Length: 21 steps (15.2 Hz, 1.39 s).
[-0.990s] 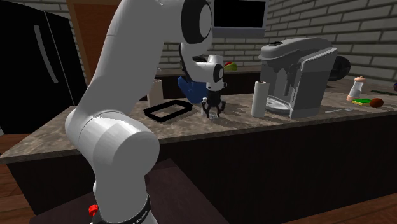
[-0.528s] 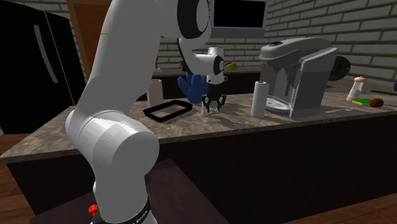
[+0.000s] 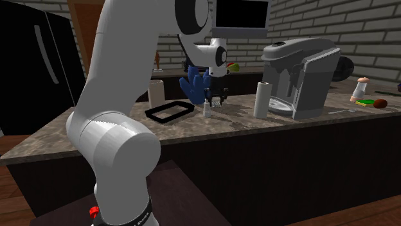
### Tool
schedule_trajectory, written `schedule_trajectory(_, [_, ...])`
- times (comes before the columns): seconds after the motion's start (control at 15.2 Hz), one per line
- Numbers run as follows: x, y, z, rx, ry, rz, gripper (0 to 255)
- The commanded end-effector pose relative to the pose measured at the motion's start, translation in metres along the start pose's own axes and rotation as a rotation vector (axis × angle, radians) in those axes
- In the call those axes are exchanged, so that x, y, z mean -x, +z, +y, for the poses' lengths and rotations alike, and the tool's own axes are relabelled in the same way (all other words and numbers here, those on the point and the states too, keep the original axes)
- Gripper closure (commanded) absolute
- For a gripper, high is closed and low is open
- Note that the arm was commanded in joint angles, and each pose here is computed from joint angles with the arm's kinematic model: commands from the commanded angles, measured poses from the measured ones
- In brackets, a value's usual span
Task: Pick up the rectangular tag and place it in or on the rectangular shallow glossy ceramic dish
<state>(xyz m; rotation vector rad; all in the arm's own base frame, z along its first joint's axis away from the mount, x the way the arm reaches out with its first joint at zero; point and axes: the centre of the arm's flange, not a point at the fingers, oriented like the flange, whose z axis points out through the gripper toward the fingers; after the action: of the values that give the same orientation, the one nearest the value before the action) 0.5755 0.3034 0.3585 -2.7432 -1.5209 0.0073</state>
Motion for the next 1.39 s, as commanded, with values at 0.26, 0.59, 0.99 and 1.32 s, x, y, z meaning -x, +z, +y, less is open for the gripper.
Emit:
schedule_trajectory(0.26, [0.001,-0.027,-0.001,0.000,0.000,0.000,255])
schedule_trajectory(0.59, [-0.028,-0.028,-0.060,0.000,0.000,0.000,255])
schedule_trajectory(0.99, [-0.064,-0.029,-0.131,0.000,0.000,0.000,255])
schedule_trajectory(1.32, [-0.093,-0.030,-0.190,0.000,0.000,0.000,255])
